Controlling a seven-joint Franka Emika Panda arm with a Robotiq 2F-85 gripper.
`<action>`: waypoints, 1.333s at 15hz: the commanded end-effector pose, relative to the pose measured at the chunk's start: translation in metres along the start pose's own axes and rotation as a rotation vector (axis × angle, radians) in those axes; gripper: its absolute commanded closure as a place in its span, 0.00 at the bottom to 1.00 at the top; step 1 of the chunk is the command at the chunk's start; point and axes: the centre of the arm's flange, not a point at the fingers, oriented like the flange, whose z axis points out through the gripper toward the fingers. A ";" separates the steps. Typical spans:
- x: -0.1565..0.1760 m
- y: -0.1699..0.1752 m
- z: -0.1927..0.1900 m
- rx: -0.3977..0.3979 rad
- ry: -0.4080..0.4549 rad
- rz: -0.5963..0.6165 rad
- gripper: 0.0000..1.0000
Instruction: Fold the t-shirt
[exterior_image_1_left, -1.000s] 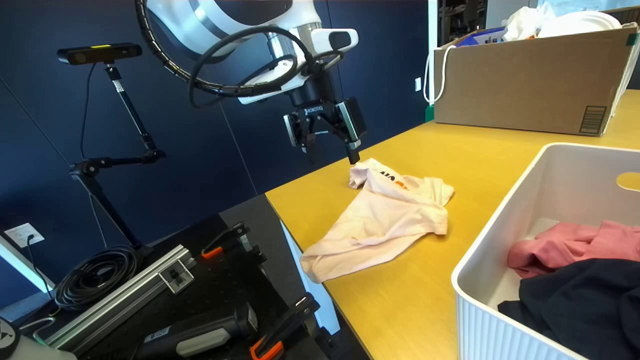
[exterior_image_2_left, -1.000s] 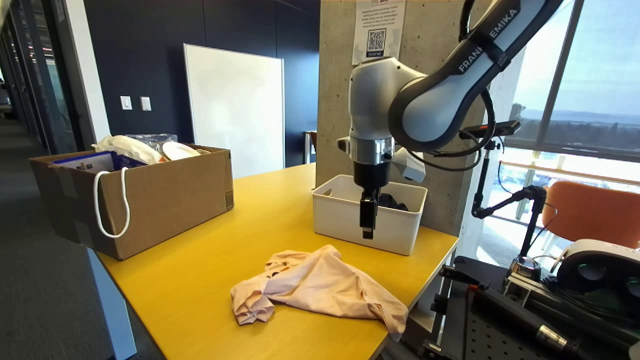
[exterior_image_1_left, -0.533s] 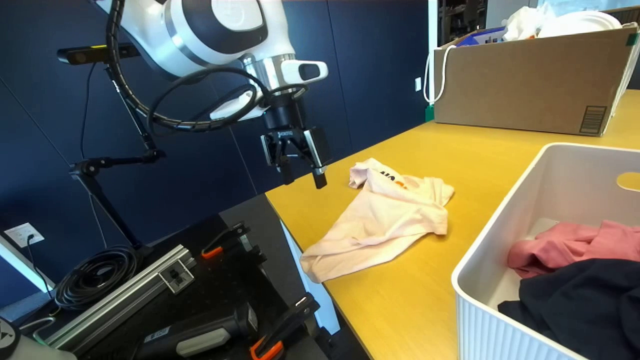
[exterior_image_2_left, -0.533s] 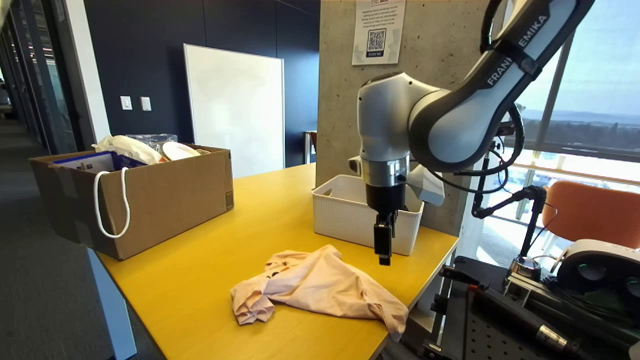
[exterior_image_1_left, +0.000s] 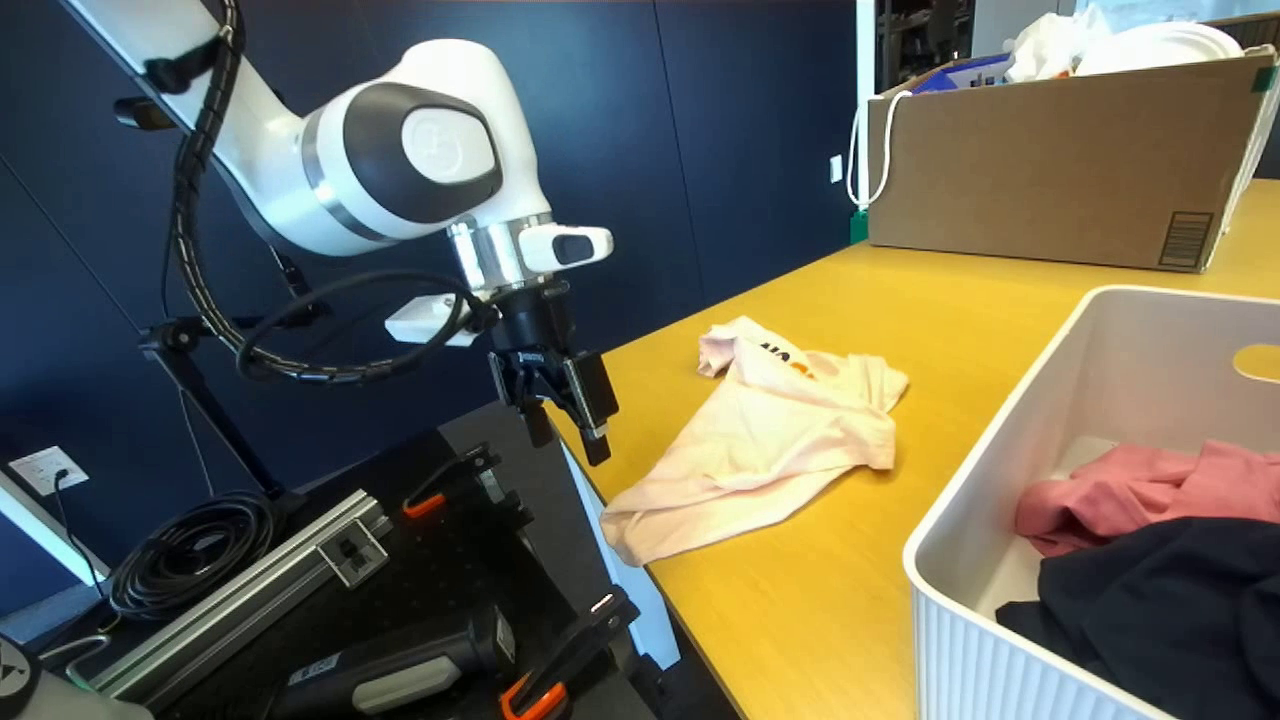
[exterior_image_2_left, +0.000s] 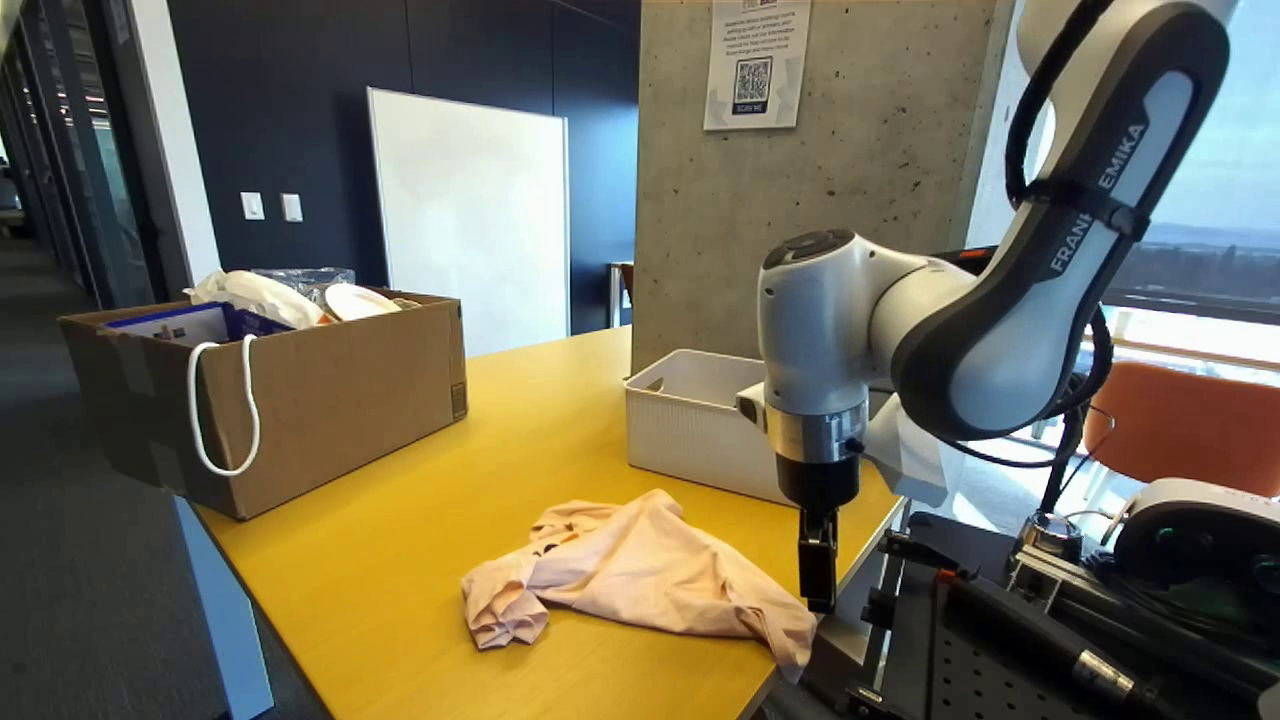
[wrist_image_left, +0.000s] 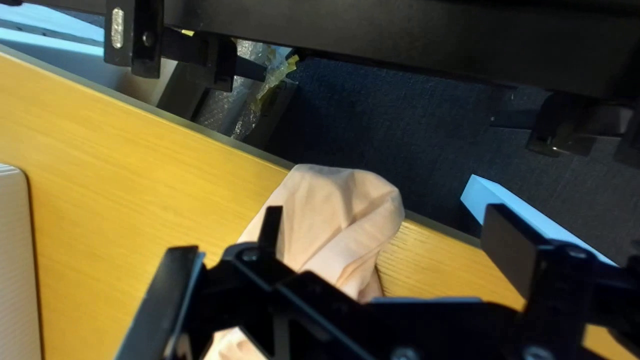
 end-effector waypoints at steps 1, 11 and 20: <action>0.018 -0.001 0.046 -0.004 0.029 0.003 0.00; 0.029 -0.034 0.121 -0.003 0.109 -0.054 0.00; -0.041 -0.046 0.118 -0.049 0.165 -0.029 0.80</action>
